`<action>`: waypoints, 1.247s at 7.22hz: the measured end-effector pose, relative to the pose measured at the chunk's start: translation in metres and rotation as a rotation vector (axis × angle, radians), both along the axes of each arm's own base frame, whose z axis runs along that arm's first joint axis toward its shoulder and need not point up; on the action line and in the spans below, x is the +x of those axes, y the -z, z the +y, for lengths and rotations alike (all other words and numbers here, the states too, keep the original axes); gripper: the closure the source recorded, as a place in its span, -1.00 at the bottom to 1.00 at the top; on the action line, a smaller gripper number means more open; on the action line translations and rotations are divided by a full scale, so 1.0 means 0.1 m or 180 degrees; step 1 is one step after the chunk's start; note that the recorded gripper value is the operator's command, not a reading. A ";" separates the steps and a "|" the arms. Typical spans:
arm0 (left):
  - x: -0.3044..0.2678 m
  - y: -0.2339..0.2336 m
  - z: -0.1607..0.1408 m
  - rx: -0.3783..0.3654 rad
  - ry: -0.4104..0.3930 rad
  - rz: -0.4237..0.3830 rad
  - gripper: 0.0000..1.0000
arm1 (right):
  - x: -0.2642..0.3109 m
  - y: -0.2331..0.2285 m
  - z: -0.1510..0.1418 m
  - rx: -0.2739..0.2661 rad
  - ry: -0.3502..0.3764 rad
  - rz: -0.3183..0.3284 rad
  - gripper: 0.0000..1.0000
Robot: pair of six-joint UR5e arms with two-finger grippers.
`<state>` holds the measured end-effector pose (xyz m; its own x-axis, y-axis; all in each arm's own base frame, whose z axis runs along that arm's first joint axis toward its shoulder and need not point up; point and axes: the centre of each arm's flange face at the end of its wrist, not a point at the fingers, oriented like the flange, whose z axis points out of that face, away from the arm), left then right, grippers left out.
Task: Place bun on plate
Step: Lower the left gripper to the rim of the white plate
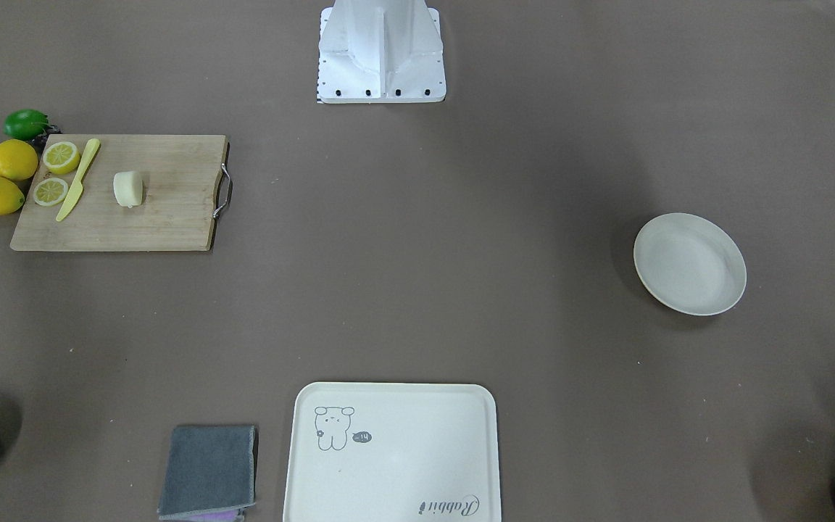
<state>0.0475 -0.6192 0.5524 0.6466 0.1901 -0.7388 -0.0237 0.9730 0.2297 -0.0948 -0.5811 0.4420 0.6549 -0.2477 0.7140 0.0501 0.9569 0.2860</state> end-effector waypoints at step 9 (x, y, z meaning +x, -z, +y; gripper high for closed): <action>1.76 -0.49 0.32 0.0282 -0.0931 0.0052 -0.06 | -0.16 -0.01 -0.14 -0.0017 -0.0092 0.0184 -1.00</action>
<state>0.2236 -0.5876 0.6012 0.5432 0.4306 -0.7208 -0.2954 0.9016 0.3160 -0.1106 -0.5949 0.4426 0.7019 -0.2243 0.6760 0.0386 0.9597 0.2784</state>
